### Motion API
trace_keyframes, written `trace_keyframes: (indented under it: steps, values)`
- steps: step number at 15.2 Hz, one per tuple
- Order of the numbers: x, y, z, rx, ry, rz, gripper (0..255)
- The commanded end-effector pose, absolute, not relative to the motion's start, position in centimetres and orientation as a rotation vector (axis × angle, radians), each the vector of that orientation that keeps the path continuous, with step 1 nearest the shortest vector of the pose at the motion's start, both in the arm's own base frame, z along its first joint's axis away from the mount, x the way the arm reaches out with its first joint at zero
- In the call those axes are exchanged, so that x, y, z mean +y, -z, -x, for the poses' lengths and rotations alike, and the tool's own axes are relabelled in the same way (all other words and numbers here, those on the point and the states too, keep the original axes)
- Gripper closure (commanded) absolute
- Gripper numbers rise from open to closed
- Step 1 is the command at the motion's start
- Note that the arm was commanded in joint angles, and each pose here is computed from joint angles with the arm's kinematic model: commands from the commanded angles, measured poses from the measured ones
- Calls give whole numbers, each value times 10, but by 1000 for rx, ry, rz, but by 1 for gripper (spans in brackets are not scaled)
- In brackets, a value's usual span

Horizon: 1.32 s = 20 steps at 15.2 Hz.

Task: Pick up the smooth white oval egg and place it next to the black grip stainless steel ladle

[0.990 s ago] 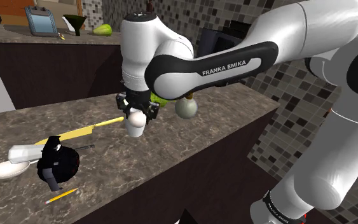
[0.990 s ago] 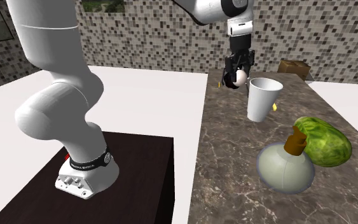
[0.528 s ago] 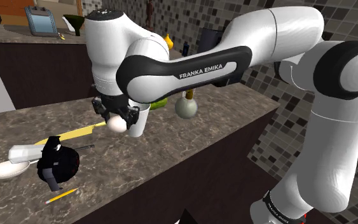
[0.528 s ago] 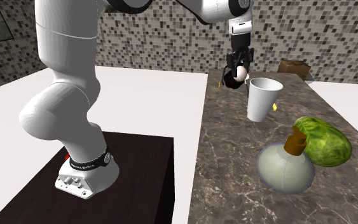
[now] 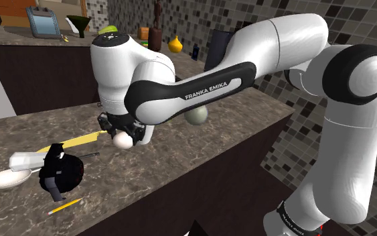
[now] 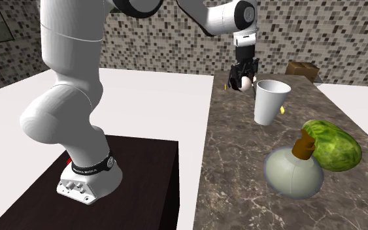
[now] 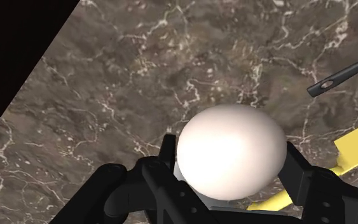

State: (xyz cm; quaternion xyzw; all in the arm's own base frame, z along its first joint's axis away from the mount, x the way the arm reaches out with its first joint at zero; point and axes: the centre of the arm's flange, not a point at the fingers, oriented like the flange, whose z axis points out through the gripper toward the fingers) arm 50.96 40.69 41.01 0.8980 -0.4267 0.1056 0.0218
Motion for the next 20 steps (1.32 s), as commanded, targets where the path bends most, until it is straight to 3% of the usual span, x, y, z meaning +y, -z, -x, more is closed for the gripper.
trace_keyframes:
  steps: [1, 13, 20]
  values:
    - [408, -399, -510, -1322, -328, -2783, 255]
    - [408, -336, -510, -1322, -328, -2783, 255]
    - [408, -336, -510, -1322, -328, -2783, 255]
